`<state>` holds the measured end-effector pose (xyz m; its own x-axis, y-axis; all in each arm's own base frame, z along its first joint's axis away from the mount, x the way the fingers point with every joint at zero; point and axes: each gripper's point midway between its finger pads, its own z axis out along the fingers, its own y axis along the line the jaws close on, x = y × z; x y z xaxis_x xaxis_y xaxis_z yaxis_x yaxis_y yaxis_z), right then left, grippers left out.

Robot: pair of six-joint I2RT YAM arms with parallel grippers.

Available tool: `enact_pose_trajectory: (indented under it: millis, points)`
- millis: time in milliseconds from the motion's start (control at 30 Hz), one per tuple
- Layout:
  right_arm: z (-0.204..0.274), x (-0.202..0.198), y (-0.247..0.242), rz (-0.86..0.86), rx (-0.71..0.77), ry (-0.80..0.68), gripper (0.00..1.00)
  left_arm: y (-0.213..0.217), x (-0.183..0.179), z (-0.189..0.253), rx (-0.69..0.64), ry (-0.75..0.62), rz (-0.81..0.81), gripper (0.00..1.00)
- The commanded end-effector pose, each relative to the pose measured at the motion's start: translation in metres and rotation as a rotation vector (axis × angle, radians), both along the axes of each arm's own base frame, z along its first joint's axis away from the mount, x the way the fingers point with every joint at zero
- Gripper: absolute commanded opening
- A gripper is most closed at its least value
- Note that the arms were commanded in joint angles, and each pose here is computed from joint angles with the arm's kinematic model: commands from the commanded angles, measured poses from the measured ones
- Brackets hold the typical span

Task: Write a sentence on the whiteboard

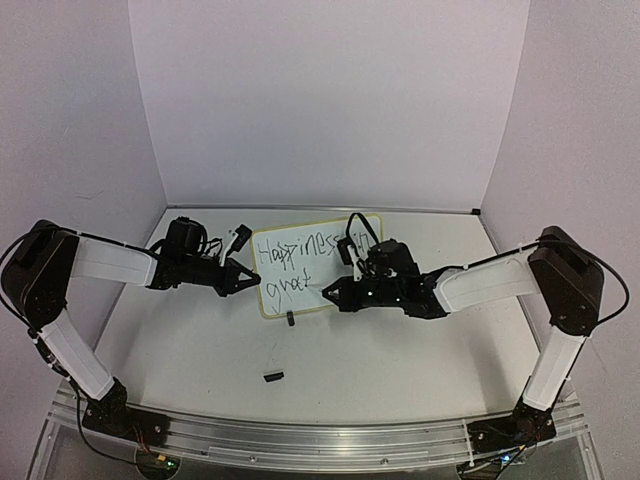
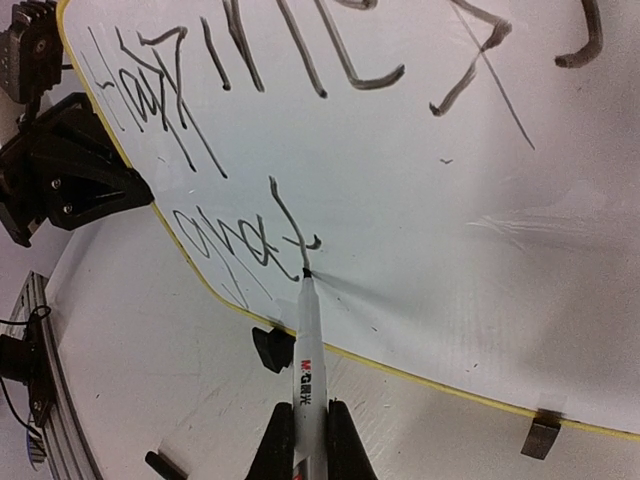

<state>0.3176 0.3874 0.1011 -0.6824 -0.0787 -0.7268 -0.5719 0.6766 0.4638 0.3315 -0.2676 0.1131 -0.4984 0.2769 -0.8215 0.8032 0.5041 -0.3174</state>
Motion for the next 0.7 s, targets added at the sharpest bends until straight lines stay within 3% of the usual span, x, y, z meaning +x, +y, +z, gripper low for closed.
enact_pose_trajectory:
  millis: [0,667]
  points:
    - [-0.004,0.007,-0.01,-0.049,-0.033,-0.006,0.0,0.009,0.015,0.001,0.056,-0.043,0.058,0.0]
    - [0.044,0.008,-0.018,-0.066,-0.001,-0.098,0.0,0.008,0.015,0.004,0.053,-0.046,0.057,0.0]
